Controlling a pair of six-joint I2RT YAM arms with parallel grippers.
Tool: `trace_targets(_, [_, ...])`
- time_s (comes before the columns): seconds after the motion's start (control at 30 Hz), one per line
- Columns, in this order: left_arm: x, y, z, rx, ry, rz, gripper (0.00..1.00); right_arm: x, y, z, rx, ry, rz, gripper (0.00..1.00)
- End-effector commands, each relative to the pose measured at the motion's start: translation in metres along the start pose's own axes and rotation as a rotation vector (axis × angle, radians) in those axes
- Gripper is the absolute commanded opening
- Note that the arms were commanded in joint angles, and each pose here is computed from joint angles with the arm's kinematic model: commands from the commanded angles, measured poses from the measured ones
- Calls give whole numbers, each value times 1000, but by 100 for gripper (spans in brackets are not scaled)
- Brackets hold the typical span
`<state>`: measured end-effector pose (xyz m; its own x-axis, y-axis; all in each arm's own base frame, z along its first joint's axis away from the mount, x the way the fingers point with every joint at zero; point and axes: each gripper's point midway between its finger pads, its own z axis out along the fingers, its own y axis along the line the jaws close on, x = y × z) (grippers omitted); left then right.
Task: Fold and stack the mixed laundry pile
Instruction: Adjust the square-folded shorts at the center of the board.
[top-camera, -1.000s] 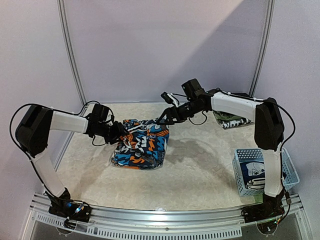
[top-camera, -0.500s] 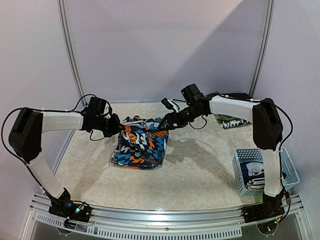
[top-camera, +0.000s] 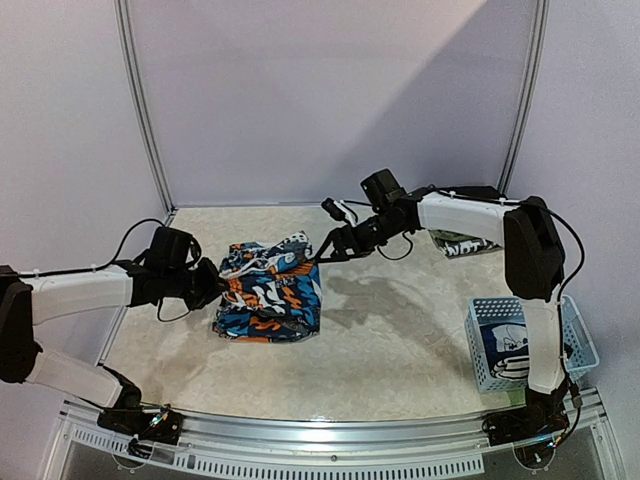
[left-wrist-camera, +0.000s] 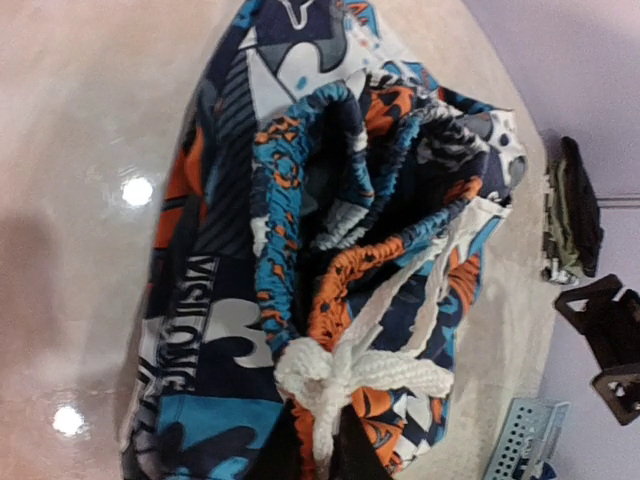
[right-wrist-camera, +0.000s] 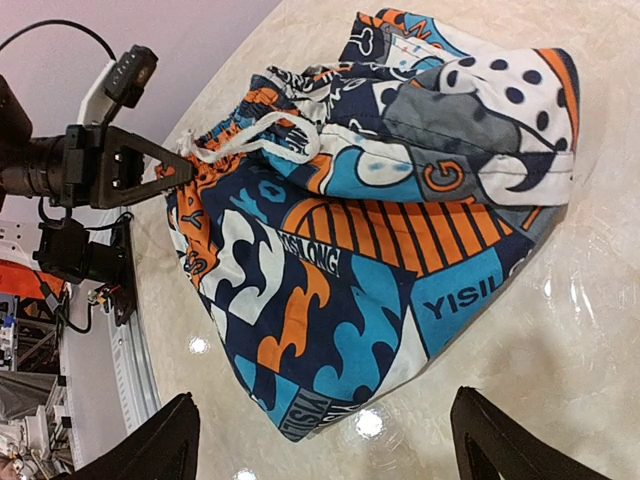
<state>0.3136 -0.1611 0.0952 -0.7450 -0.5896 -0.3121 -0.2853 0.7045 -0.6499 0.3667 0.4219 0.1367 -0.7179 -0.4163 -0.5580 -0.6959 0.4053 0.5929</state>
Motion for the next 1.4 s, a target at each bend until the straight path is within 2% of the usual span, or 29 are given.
trace_targets(0.0, [8,36,-3,-113,-29,-28,33,17,0,19,-20,48,16,88])
trace_targets(0.07, [-4,30,-9,-132,-62,55,45,19,2,21,-25,54,13,88])
trace_targets(0.2, [-51,-12,-21,-149,-169,289,53,19,4,21,-34,57,13,88])
trace_targets(0.27, [-72,-30,-16,-175,-173,422,58,21,4,22,-34,61,13,88])
trace_targets(0.37, [-83,-46,12,-179,-10,600,60,23,4,22,-39,67,3,88])
trace_targets(0.47, [-70,-55,41,-121,183,674,64,25,7,21,-47,73,-7,88])
trace_targets(0.5, [-65,-54,45,-120,233,690,84,25,7,21,-49,72,-11,88])
trace_targets(0.53, [-62,-51,47,-128,270,707,98,23,9,19,-50,68,-18,88])
trace_targets(0.57, [-62,-48,47,-141,293,722,99,23,10,18,-50,65,-23,88])
trace_targets(0.77, [-54,-30,46,-156,390,774,97,24,12,19,-68,68,-19,89])
trace_targets(0.87, [-56,-15,51,-206,437,753,84,27,10,23,-81,77,-5,88])
trace_targets(0.97, [-52,-12,56,-177,464,731,72,30,11,25,-98,85,4,87])
trace_targets(1.2, [-55,-8,67,-191,464,734,69,30,10,26,-107,86,10,86])
trace_targets(1.37, [-51,-7,77,-173,493,733,56,33,9,29,-117,94,23,84])
